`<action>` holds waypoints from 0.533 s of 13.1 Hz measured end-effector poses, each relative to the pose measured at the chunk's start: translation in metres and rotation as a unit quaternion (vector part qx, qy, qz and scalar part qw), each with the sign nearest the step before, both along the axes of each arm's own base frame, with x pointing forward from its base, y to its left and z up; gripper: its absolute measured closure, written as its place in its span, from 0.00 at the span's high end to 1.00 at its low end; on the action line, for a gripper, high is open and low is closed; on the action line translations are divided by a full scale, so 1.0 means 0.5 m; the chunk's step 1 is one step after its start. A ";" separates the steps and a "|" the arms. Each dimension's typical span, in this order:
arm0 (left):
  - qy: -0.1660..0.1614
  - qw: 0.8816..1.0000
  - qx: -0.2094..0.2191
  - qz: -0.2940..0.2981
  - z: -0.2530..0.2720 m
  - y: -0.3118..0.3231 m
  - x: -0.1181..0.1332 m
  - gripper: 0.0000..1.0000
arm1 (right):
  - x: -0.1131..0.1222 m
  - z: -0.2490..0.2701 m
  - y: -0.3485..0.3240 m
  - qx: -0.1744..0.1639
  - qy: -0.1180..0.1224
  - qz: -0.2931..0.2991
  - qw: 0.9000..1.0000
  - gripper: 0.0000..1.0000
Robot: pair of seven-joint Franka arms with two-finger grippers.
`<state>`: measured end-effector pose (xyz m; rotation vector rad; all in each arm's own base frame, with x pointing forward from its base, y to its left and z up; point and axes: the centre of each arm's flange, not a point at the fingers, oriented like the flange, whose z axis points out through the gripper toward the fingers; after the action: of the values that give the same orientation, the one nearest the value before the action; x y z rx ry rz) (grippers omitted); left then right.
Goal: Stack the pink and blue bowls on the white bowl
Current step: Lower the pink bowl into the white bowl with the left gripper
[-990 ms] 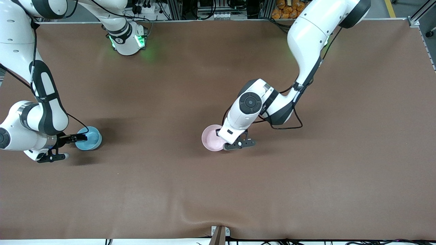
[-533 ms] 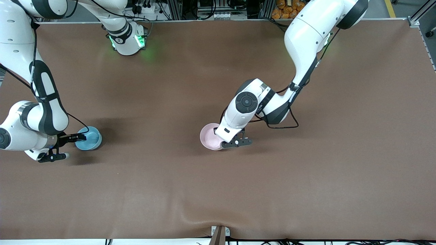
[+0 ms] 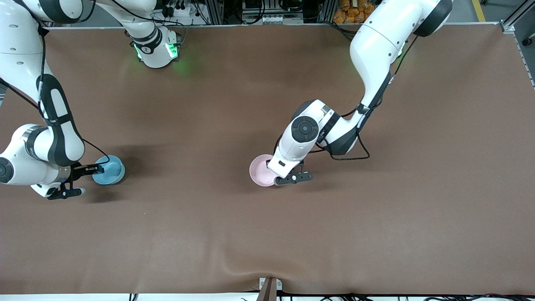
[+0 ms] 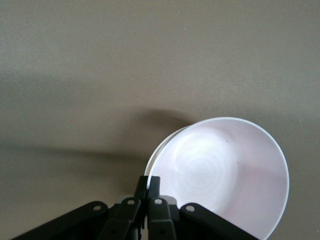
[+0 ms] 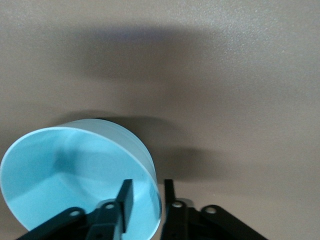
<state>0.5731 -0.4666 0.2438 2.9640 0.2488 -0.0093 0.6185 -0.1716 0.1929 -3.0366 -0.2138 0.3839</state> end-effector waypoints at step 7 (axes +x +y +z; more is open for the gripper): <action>-0.009 1.000 -0.010 0.001 -0.015 -0.009 0.000 0.13 | 0.006 0.008 0.007 0.003 -0.002 0.004 1.000 0.02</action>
<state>0.5729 -0.4711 0.2364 2.9419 0.2487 0.0150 0.6215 -0.1678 0.1968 -3.0320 -0.2261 0.3781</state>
